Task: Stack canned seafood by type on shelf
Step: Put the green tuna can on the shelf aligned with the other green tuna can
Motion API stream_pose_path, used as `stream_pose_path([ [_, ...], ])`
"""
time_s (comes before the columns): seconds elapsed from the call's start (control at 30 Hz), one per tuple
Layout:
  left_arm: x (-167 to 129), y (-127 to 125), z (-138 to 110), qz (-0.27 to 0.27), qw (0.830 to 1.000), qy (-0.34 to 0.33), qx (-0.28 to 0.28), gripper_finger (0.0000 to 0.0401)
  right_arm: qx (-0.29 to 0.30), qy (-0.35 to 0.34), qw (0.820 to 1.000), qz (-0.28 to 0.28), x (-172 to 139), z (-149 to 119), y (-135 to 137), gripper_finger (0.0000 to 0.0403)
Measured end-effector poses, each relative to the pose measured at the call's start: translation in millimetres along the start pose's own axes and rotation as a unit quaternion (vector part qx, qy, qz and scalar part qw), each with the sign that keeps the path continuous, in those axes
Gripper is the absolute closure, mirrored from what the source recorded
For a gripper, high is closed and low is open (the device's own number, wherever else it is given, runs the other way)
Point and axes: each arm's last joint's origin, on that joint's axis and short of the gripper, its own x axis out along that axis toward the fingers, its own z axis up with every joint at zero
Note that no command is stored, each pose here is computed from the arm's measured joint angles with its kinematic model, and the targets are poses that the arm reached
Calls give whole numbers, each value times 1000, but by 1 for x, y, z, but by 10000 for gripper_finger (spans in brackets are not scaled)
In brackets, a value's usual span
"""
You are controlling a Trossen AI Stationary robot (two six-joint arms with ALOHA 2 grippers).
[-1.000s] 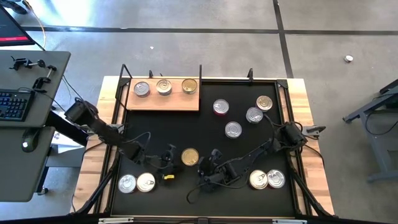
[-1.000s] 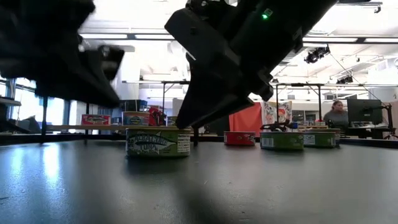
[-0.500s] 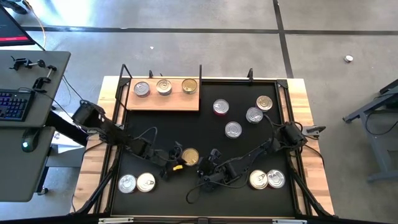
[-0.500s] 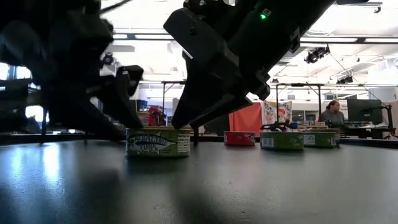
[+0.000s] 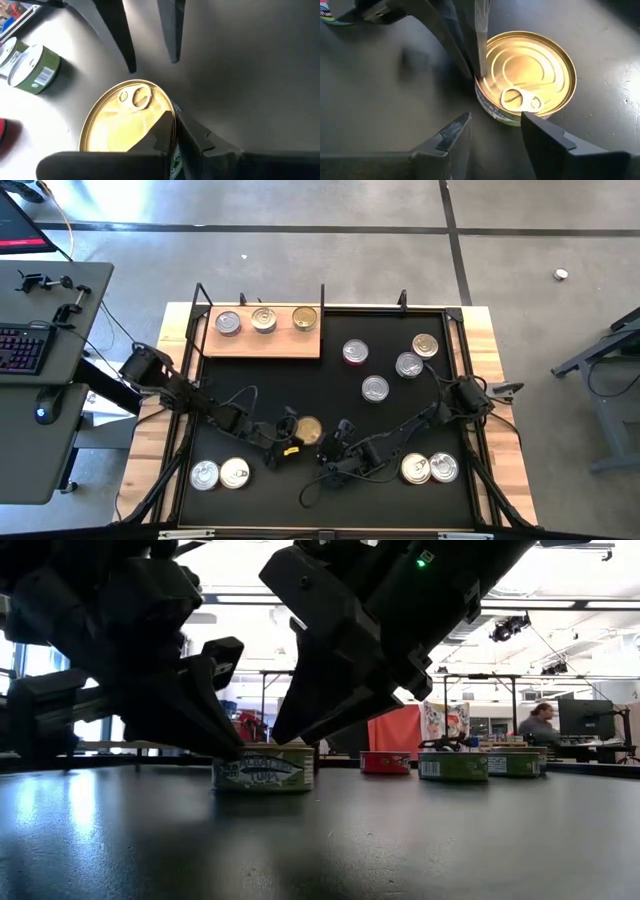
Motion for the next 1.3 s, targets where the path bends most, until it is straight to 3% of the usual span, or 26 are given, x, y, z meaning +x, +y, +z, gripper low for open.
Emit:
stream_pose_path([
  [0.53,-33,-8,14,53,999,12,0,401,-15,-9,1000,1,-5,-4,5,238],
  [0.8,-37,-10,17,119,992,24,16,401,-14,-11,1000,-1,-5,-4,5,238],
  [1.03,-37,-2,15,205,975,61,57,401,-14,-11,1000,-1,-5,-4,5,238],
  [1.3,-29,29,5,246,955,121,114,401,-14,-11,1000,-1,-5,-4,5,238],
])
